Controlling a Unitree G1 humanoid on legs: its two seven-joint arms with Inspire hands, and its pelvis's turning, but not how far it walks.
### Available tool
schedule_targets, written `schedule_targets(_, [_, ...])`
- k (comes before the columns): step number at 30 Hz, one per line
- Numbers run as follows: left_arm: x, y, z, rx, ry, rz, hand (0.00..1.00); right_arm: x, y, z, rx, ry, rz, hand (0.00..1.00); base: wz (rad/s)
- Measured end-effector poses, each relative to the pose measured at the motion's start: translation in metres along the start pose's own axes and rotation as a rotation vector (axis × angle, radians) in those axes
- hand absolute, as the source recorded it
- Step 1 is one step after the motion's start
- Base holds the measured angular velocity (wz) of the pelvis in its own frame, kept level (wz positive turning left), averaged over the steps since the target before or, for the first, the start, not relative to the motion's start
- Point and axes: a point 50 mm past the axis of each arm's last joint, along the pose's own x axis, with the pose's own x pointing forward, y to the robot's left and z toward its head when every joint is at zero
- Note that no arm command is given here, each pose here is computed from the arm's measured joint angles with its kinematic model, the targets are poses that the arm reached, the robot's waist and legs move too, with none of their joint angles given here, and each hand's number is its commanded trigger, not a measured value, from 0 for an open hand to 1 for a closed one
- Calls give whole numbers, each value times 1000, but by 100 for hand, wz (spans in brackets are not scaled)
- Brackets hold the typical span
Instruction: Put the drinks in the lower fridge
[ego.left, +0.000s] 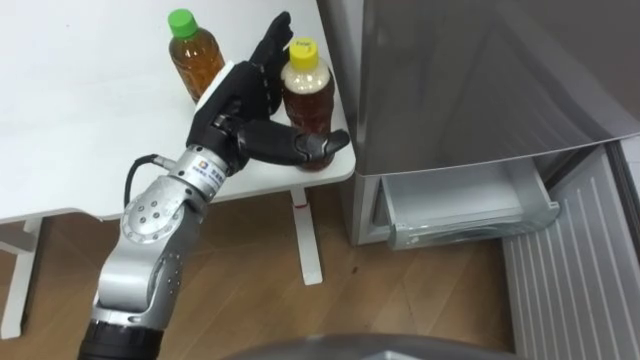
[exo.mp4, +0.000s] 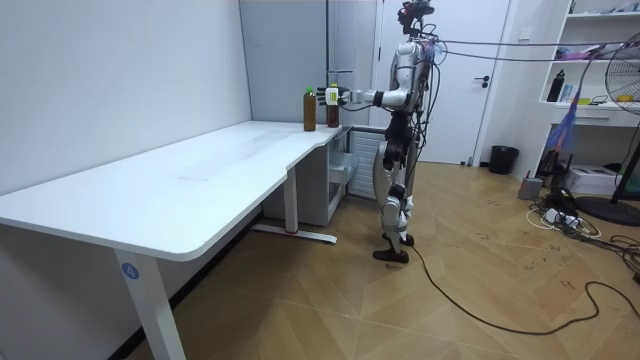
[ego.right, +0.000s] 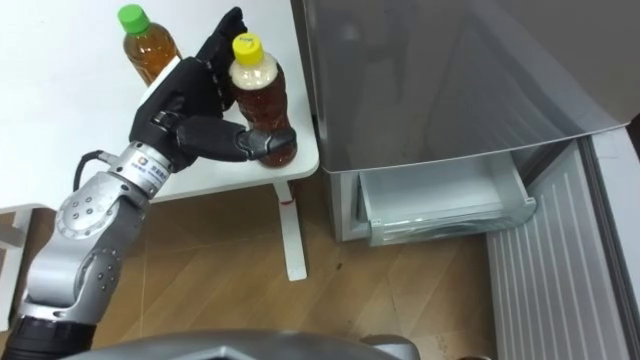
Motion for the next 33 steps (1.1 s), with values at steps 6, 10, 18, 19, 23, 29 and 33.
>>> schedule_targets(6, [1,-2,0,-5,0,-5,100,0,0,0,0,1,-7,0,0])
schedule_targets(10, [1,-3,-1,-6,1,-11,100,0,0,0,0,0,-7,0,0])
schedule_targets(18, [0,-9,-9,3,51,-50,100,0,0,0,0,-2,-8,0,0])
schedule_targets(19, [0,-9,-10,2,60,-51,100,0,0,0,-1,-8,-8,0,0])
schedule_targets(23, [0,-9,-10,2,62,-54,100,0,1,0,-10,-7,-6,0,0])
schedule_targets(29, [-1,-9,-10,4,64,-52,100,0,1,-1,-10,-7,-4,0,0])
schedule_targets(33, [0,-9,-10,3,63,-49,100,0,2,-2,-11,-4,-2,0,0])
